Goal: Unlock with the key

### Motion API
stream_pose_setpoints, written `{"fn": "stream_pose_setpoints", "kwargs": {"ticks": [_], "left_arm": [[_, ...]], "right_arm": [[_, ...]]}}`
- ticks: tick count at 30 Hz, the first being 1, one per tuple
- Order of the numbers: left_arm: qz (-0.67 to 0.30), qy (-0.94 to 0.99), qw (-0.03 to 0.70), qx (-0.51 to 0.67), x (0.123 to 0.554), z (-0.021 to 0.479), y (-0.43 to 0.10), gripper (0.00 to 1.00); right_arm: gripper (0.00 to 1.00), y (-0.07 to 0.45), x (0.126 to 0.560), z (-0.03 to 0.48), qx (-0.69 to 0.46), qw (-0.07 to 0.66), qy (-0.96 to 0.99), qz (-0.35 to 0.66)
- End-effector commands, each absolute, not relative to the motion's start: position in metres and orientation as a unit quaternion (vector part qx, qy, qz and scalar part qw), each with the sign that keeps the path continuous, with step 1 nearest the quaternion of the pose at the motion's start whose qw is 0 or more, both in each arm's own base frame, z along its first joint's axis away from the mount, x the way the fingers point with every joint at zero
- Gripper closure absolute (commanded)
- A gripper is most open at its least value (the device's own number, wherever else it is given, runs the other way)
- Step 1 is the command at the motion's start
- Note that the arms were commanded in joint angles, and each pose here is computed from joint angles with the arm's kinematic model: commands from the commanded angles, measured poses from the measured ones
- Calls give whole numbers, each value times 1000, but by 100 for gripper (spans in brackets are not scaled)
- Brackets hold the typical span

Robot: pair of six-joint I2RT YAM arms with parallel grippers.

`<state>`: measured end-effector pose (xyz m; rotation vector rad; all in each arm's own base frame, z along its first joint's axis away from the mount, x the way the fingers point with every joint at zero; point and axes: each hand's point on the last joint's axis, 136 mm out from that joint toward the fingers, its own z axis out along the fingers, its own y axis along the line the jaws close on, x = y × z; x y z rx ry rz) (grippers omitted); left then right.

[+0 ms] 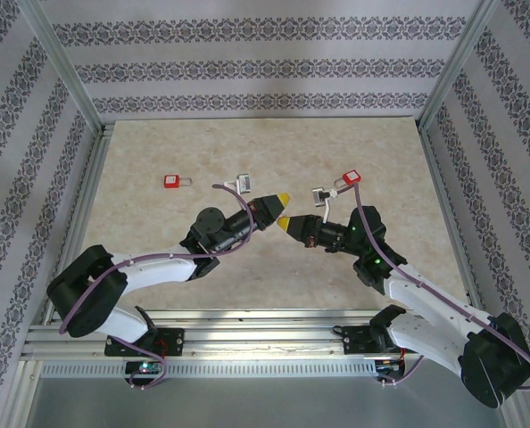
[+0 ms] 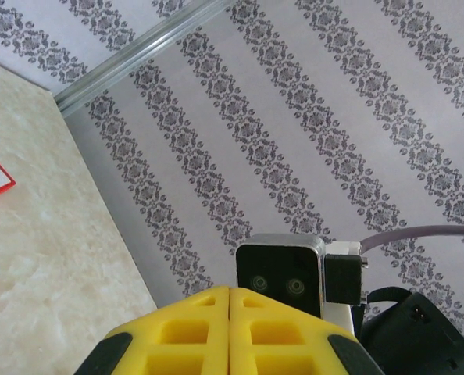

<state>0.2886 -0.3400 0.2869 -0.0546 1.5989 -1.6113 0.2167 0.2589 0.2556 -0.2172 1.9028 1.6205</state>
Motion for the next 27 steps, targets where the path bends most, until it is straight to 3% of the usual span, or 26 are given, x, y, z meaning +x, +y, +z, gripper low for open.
{"fn": "stream_pose_setpoints", "kwargs": {"ticks": [1,5,8,27], "left_arm": [[-655,638,405,7,267,277,-358,100],[-662,630,407,2,265,276,-358,100],[-665,626,406,6,263,278,-363,100],[-656,641,398,13,258,266,-368,100]], "right_arm": [[100,258,219,286,-98,348,690,626],[100,257,218,291,-98,351,684,632],[90,259,216,295,-107,350,679,636],[89,254,220,310,-108,356,663,650]]}}
